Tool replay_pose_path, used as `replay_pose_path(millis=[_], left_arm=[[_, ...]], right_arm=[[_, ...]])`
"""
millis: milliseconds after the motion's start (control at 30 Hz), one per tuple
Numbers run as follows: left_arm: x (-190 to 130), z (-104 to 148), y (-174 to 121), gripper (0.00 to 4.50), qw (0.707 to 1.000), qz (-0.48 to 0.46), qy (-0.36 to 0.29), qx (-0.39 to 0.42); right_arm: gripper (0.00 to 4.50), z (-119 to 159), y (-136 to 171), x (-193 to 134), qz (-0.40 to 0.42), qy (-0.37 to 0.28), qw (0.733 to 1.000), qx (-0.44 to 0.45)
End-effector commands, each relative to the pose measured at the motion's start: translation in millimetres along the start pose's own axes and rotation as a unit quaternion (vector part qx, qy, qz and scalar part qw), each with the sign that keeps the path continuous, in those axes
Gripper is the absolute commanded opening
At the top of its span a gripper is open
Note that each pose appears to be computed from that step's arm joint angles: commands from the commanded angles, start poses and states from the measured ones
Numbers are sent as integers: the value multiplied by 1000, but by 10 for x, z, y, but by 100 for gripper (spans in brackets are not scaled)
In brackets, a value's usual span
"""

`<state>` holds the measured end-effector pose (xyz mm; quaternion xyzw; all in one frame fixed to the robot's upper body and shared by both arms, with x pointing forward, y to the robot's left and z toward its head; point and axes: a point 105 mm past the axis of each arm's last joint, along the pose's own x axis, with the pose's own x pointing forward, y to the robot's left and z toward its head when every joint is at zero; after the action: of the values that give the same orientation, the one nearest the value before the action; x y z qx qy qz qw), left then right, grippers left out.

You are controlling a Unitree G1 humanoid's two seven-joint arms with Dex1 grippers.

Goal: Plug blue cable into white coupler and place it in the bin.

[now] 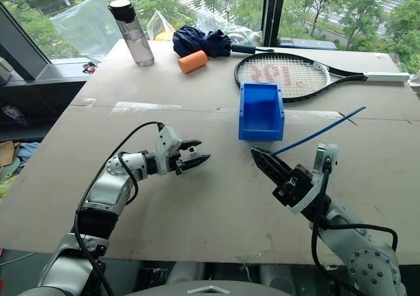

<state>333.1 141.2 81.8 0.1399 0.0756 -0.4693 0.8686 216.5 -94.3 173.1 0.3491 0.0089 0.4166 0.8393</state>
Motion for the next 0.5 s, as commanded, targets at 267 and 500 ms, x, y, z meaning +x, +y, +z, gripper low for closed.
replay_pose_path(millis=[267, 500], left_arm=[[-116, 81, 81, 288, 1000, -1, -8, 16], [-192, 11, 98, 237, 1000, -8, 5, 12]], right_arm=[[0, 48, 117, -10, 19, -11, 1000, -17], [0, 22, 99, -32, 11, 1, 1000, -24]])
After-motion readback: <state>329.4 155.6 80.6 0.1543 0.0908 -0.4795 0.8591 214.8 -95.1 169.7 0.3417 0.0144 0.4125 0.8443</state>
